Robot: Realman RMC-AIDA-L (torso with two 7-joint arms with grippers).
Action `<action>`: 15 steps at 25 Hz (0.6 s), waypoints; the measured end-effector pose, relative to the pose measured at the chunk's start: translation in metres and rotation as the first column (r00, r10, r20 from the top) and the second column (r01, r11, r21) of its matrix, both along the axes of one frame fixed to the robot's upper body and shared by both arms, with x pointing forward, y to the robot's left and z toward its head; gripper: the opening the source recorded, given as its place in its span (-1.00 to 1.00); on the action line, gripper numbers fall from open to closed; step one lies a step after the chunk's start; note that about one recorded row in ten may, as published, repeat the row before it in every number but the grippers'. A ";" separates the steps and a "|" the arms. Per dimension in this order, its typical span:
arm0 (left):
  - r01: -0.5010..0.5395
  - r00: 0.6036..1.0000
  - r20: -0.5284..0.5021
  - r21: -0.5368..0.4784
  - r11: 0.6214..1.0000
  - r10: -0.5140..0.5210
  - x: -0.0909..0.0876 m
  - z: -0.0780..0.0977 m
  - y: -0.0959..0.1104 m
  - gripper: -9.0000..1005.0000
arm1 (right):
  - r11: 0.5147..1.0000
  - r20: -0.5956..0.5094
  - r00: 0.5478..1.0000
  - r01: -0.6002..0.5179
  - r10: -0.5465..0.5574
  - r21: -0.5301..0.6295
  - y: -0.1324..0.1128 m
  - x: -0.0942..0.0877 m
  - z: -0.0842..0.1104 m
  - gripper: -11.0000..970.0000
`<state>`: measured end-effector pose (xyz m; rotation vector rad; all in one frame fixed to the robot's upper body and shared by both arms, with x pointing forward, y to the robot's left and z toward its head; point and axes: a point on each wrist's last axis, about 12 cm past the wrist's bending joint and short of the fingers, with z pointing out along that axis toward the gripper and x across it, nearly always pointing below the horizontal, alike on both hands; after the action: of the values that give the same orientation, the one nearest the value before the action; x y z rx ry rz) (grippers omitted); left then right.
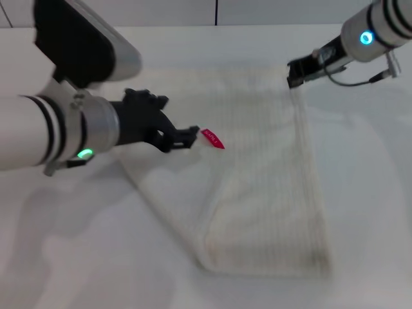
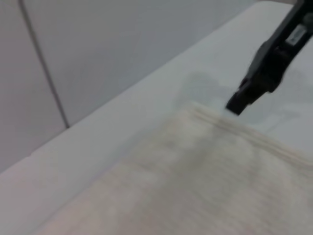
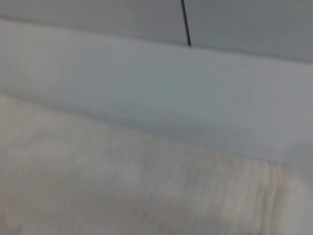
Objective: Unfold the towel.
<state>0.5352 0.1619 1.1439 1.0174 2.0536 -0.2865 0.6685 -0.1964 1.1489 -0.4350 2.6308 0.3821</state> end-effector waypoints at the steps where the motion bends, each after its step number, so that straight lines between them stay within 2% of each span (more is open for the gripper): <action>1: 0.010 1.000 0.000 0.004 1.000 -0.010 -0.001 -0.003 -0.003 0.52 | 1.000 -0.009 1.000 -0.003 0.003 -0.005 0.001 0.000 -0.003 -0.98; 15: 0.101 0.995 0.021 0.030 0.994 -0.102 0.001 -0.037 -0.040 0.52 | 1.000 -0.050 0.999 -0.008 0.007 -0.022 0.003 -0.007 -0.022 -0.98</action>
<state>0.5358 0.1218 1.1070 1.1403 1.9942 -0.2967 0.6612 -0.1935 1.1266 -0.4482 2.6849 0.3711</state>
